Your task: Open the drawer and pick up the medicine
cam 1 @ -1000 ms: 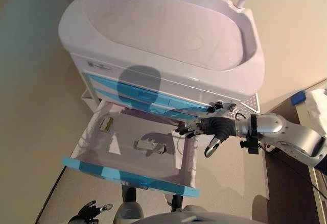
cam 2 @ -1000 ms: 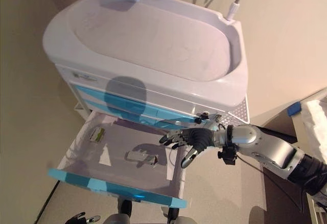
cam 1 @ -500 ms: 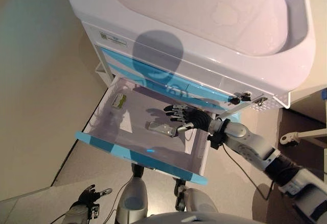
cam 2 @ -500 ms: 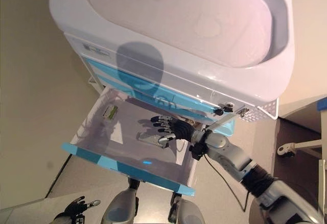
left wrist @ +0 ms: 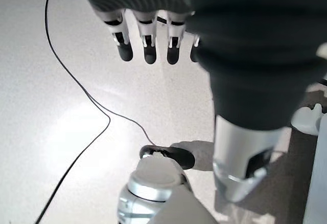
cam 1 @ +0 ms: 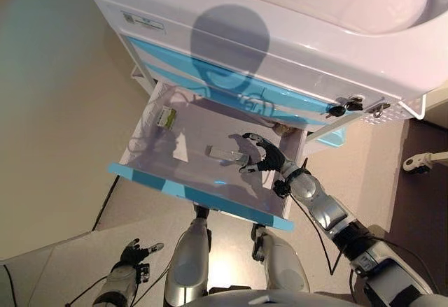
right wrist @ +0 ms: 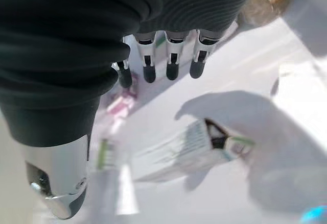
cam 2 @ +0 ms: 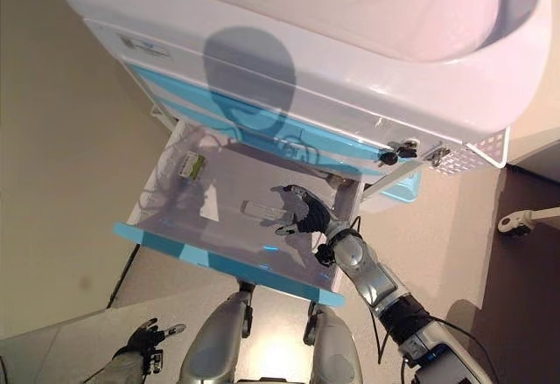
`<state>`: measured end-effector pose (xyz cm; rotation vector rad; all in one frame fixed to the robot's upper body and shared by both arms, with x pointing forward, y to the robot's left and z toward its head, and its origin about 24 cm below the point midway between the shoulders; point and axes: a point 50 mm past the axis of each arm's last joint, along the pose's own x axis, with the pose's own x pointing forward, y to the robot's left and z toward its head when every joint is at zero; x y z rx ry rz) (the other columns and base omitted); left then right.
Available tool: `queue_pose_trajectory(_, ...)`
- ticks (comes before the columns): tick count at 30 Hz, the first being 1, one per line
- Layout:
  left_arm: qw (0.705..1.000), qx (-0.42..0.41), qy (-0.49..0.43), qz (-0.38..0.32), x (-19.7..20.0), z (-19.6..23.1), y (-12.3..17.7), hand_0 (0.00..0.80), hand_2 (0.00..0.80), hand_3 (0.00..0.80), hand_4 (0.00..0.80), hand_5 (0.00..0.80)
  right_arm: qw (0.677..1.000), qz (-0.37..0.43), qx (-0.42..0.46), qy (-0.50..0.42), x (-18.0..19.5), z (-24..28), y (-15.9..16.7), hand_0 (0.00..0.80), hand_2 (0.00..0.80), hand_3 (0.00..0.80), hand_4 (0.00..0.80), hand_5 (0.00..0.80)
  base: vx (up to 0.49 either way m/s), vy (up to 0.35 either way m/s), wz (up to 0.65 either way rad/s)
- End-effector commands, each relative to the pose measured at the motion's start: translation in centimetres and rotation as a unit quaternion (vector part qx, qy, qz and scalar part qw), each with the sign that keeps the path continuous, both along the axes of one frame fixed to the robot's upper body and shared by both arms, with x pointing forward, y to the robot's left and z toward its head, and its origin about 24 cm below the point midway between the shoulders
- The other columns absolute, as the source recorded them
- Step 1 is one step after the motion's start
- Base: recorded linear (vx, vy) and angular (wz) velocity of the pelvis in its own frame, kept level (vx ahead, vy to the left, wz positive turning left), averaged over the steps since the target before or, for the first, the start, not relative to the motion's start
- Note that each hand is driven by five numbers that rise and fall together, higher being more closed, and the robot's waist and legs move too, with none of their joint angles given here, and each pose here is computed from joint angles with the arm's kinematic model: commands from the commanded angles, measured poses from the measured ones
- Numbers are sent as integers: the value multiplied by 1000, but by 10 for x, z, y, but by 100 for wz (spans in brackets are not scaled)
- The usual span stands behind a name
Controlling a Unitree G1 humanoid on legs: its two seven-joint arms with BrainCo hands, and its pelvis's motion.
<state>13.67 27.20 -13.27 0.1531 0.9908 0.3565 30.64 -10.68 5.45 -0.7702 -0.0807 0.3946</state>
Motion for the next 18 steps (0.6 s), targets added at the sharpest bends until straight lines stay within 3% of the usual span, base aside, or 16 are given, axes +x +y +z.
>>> queue_pose_trajectory(1, 1000, 6, -5, 11, -2, 0, -1, 0, 0, 0, 0, 0, 995, 35, -51, -74, 4, 10, 24, 0, 0, 0, 0, 0, -33, -18, 3)
queue_pose_trajectory(15, 999, -6, -29, -17, 19, 1, -21, 0, 0, 0, 0, 0, 982, 44, -177, -58, 16, -20, 44, 0, 0, 0, 0, 0, -5, -34, 15)
queue_pose_trajectory(16, 999, -6, -30, -17, 19, 1, -22, 0, 0, 0, 0, 0, 980, 40, -186, -55, 17, -23, 43, 405, 405, 405, 405, 405, 1, -20, 10)
queue_pose_trajectory(17, 999, -9, -33, -18, 20, 1, -24, 0, 0, 0, 0, 0, 979, 41, -192, -52, 17, -25, 44, 706, 706, 706, 706, 706, 1, -5, 7)
queue_pose_trajectory(18, 999, -10, -35, -19, 22, 2, -25, 0, 0, 0, 0, 0, 977, 43, -201, -51, 17, -27, 44, 800, 800, 800, 800, 800, 9, -7, 8)
